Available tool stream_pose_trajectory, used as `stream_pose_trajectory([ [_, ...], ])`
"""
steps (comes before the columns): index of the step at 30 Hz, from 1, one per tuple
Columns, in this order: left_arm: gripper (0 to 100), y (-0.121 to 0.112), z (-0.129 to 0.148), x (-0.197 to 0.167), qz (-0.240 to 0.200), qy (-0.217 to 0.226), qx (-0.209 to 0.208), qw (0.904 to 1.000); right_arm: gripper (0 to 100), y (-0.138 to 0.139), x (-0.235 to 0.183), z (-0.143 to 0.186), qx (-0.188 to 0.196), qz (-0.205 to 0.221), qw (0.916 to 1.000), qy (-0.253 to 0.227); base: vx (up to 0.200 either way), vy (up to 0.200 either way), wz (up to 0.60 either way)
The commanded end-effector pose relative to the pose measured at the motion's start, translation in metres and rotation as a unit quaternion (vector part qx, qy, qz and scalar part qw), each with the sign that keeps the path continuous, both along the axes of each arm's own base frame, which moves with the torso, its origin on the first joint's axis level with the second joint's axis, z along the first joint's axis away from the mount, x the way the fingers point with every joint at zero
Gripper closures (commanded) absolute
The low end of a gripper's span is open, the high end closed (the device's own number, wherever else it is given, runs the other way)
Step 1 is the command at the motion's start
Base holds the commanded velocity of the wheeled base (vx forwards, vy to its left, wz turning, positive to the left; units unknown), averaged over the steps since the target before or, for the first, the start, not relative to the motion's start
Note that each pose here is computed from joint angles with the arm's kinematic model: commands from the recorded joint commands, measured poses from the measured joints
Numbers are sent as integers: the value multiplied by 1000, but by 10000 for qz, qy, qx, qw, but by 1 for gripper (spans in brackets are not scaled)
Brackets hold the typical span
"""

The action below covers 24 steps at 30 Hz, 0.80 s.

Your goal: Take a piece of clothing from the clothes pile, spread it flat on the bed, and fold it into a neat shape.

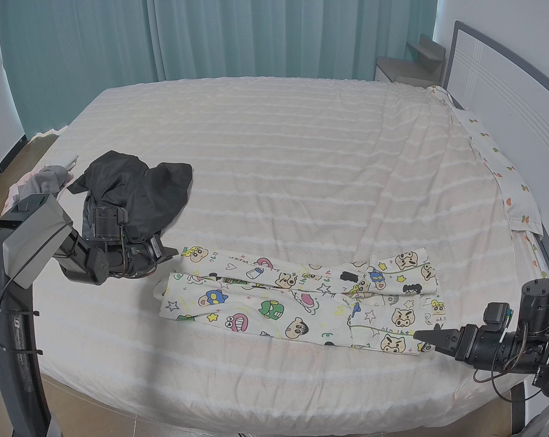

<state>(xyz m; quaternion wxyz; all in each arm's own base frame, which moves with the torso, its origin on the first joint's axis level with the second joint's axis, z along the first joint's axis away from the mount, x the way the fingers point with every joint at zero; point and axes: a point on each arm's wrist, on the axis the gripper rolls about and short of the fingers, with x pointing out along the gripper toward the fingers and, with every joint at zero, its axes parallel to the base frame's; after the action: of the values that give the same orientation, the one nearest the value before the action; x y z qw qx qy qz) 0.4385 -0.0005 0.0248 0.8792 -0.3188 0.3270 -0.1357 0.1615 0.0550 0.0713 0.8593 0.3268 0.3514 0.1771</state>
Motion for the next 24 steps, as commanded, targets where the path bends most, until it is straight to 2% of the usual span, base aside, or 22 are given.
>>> stream_pose_trajectory([
  [1, 0, 14, 4, -3, 117, -18, -21, 9999, 0, -1, -5, -3, -34, 13, 9999, 122, 0, 0, 0],
  [5, 0, 21, 11, -10, -2, -40, -147, 9999, 0, -1, -5, -4, -38, 13, 9999, 137, 0, 0, 0],
  [6, 0, 24, 14, -16, -144, -53, -224, 9996, 0, -1, -5, -4, -38, 13, 9999, 137, 0, 0, 0],
  [7, 0, 26, 12, -21, -340, -96, -118, 9993, 0, -1, -5, -4, -38, 13, 9999, 137, 0, 0, 0],
  [9, 0, 26, 12, -21, -340, -96, -118, 9993, 0, -1, -5, -4, -38, 13, 9999, 137, 0, 0, 0],
  [10, 0, 27, -3, -29, -794, -225, 464, 9955, 0, -1, -5, -3, -34, 13, 9999, 122, 0, 0, 0],
  [11, 0, 26, -9, -31, -917, -234, 606, 9937, 0, -1, -5, -3, -34, 13, 9999, 122, 0, 0, 0],
  [19, 0, 0, -21, -28, -1078, -157, 811, 9907, 0, -1, -5, -2, -29, 13, 9999, 108, 0, 0, 0],
  [24, 0, -7, -25, -21, -1094, -178, 867, 9900, 0, -1, -5, -3, -34, 13, 9999, 122, 0, 0, 0],
])
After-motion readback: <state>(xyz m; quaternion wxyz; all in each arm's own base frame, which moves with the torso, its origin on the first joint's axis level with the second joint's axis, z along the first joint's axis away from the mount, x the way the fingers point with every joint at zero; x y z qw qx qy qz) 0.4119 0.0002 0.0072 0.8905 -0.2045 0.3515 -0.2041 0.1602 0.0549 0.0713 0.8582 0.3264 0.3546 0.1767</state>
